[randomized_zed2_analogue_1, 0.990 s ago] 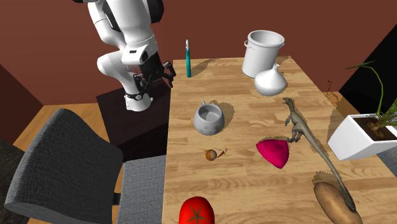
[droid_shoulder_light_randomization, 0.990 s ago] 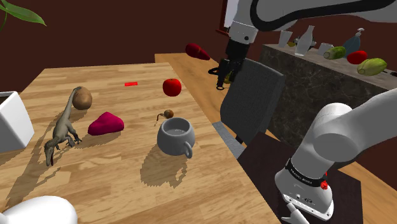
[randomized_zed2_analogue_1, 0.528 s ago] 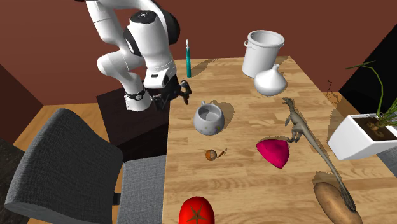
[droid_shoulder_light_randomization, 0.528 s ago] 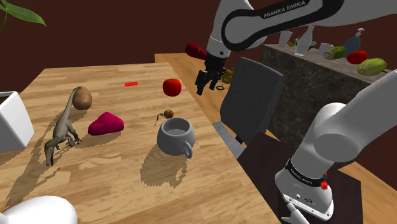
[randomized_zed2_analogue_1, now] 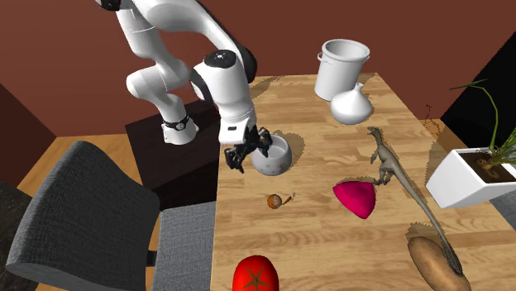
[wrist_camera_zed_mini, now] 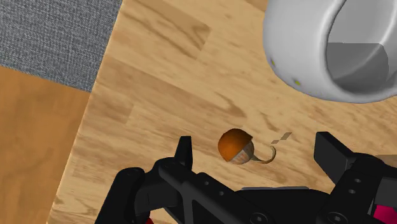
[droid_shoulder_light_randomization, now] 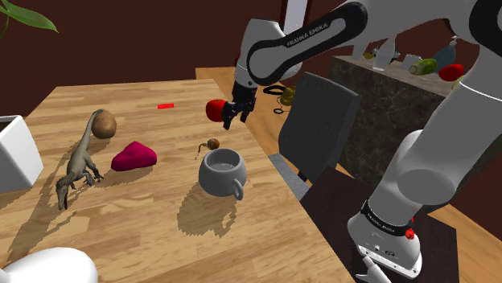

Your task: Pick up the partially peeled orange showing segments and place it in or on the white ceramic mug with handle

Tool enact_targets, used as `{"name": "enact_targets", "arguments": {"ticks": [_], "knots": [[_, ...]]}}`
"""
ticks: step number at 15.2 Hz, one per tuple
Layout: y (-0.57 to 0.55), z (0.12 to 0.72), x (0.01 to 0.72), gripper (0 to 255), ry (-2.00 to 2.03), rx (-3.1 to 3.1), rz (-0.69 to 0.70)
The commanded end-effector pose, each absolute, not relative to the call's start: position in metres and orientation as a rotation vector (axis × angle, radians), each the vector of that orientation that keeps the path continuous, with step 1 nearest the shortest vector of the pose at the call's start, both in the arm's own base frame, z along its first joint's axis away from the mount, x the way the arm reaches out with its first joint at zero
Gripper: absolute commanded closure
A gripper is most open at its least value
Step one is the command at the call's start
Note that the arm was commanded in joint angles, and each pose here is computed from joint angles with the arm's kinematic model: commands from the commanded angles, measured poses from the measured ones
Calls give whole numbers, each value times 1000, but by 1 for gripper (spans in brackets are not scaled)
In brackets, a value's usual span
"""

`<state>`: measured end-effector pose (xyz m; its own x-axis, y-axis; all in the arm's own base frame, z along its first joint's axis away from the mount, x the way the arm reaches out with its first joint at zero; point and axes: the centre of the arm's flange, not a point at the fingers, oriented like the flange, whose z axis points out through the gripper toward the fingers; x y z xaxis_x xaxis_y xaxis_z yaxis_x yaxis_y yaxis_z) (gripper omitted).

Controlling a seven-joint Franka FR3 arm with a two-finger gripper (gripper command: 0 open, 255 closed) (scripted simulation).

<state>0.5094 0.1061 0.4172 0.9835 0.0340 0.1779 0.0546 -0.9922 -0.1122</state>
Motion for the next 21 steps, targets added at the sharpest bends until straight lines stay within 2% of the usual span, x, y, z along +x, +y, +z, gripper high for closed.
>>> {"name": "enact_targets", "arguments": {"ticks": [1,7,15,21], "knots": [[117,400,528,0,-77,-3006,-282],[145,360,582,0,-105,-2993,-321],[151,321,590,0,-106,-2993,-321],[151,321,591,0,-105,-2993,-321]]}}
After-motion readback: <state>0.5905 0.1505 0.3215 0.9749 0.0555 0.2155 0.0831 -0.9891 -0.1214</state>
